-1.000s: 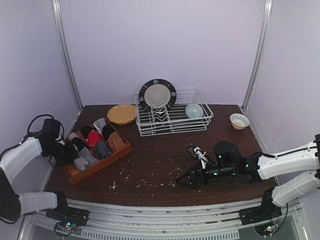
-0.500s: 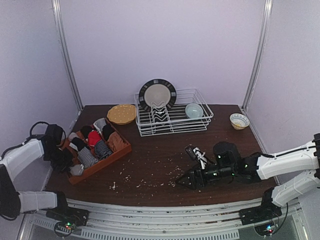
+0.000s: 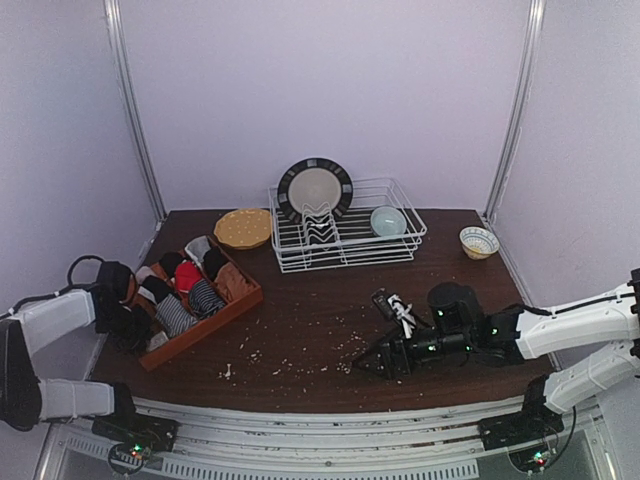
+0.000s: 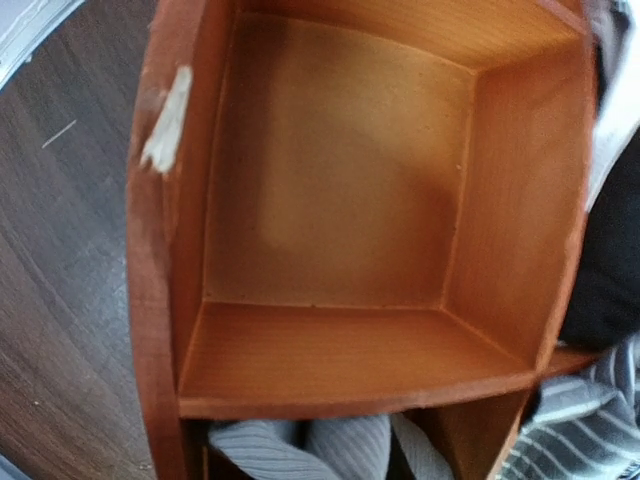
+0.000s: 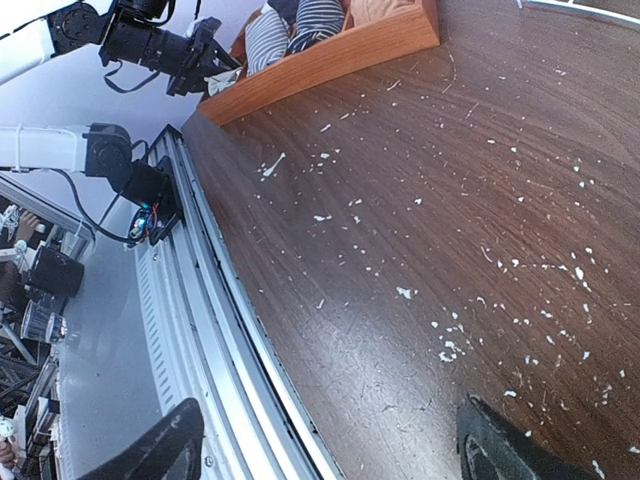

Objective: Roll the underwear
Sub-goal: Place the underwear in the storage box.

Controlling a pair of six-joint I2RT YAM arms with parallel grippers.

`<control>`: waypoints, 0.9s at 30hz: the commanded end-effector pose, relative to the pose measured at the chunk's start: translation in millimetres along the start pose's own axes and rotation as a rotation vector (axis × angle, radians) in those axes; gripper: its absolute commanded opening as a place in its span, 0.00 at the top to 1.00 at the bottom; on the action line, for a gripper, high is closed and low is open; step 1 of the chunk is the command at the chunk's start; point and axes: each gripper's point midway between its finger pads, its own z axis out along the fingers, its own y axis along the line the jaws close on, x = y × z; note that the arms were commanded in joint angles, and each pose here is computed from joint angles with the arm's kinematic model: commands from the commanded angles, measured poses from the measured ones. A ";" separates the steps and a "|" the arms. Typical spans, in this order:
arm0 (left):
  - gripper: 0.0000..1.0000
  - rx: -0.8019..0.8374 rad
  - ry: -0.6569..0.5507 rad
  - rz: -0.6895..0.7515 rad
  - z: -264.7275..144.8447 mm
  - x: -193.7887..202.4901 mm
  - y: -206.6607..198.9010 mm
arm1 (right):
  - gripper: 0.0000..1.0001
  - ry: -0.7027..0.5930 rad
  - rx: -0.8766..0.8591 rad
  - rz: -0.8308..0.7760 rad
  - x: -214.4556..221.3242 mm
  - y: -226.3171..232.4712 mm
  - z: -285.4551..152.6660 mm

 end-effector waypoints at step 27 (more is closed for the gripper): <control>0.02 0.232 -0.474 0.446 -170.4 -16.4 -91.6 | 0.12 -0.244 0.436 0.013 -47.3 -59.2 -45.5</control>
